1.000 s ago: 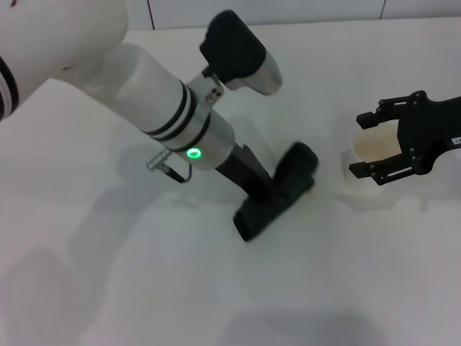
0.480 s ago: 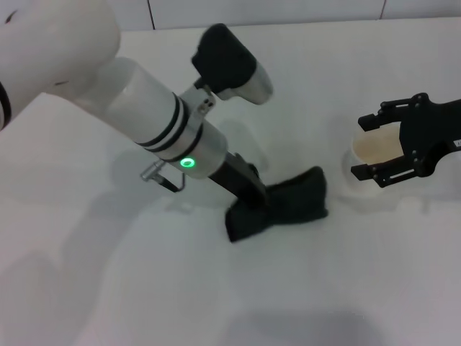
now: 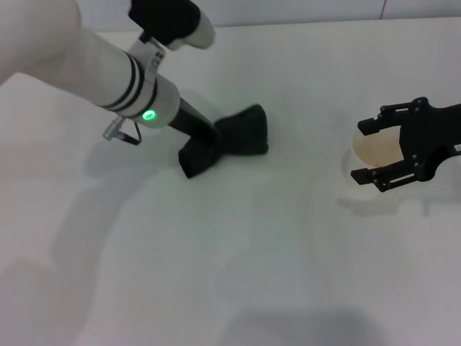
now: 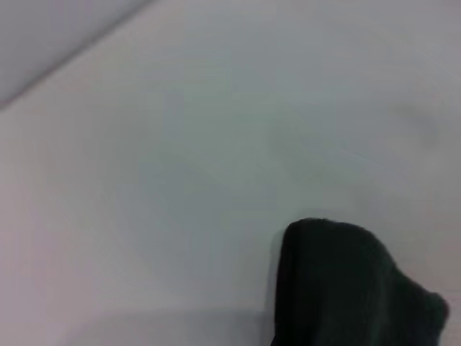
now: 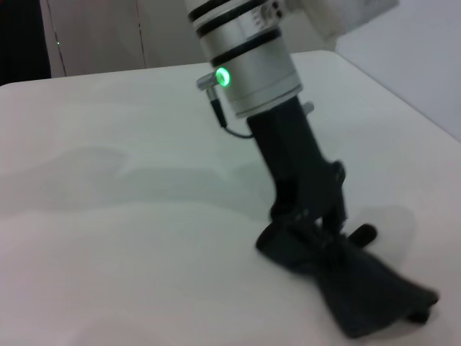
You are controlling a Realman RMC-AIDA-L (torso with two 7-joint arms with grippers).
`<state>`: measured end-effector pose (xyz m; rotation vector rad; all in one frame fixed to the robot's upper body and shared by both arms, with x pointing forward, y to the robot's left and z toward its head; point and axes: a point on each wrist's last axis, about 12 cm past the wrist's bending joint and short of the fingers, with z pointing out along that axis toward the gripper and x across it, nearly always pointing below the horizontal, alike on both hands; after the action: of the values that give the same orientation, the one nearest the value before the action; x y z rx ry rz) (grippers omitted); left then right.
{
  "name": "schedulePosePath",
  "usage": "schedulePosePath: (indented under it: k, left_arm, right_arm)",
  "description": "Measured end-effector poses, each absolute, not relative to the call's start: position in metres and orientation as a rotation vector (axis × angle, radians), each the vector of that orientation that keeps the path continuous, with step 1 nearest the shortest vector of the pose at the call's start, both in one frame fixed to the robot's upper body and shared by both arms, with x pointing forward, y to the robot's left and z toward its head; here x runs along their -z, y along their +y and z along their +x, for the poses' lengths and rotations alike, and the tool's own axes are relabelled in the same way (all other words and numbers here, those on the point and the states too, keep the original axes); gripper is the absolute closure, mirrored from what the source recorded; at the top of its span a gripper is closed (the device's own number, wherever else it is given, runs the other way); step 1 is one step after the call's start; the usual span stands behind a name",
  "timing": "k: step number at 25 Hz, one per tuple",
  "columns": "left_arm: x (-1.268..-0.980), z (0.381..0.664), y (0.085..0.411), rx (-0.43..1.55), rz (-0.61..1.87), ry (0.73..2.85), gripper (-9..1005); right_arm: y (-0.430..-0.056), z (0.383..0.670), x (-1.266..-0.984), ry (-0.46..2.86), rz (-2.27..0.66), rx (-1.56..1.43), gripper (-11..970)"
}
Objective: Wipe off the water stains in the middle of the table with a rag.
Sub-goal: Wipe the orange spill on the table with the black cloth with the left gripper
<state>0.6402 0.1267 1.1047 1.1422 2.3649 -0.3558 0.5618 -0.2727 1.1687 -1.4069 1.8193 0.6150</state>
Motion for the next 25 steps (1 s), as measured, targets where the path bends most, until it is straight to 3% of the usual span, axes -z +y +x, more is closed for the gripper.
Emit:
schedulePosePath:
  k: [11,16,25]
  left_arm:
    - [-1.104,0.639,0.117,0.373,1.203,2.306,900]
    - [-1.107,0.616,0.091,0.528,1.401,2.245,896]
    - [-1.111,0.590,0.091,0.755,1.555,2.216,890]
  right_arm:
    - [-0.272,0.562,-1.168,1.817,-1.411,-0.619,117]
    - [-0.278,0.561,-1.169,1.829,-1.394,-0.605,117]
    - [-0.291,0.560,-1.173,1.842,-1.350,-0.586,118]
